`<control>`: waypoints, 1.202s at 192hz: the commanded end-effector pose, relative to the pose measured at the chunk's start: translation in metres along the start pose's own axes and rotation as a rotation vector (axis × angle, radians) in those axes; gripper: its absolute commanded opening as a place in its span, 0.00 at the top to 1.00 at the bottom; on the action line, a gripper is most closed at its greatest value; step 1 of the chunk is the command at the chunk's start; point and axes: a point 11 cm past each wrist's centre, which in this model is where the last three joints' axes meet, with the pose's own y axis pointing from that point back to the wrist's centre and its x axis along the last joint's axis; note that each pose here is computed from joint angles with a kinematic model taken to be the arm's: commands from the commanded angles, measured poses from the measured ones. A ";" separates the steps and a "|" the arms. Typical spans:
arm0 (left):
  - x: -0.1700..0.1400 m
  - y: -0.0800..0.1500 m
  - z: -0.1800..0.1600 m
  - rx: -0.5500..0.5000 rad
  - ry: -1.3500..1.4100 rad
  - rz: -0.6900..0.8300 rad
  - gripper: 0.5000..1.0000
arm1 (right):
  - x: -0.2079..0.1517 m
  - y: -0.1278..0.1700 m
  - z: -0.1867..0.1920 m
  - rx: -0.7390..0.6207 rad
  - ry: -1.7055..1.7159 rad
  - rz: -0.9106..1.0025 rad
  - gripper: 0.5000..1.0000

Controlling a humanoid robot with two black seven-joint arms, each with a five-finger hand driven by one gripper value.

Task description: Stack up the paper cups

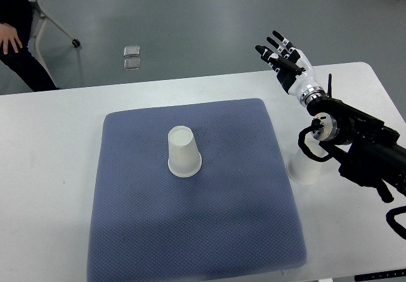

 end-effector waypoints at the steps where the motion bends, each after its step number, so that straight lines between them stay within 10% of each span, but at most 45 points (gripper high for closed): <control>1: 0.000 0.000 -0.001 0.001 0.000 0.000 0.00 | 0.000 0.000 0.000 -0.002 0.001 0.000 0.17; 231: 0.004 0.000 -0.001 0.003 -0.006 0.012 0.00 | 0.001 -0.001 -0.004 0.005 0.006 0.000 0.17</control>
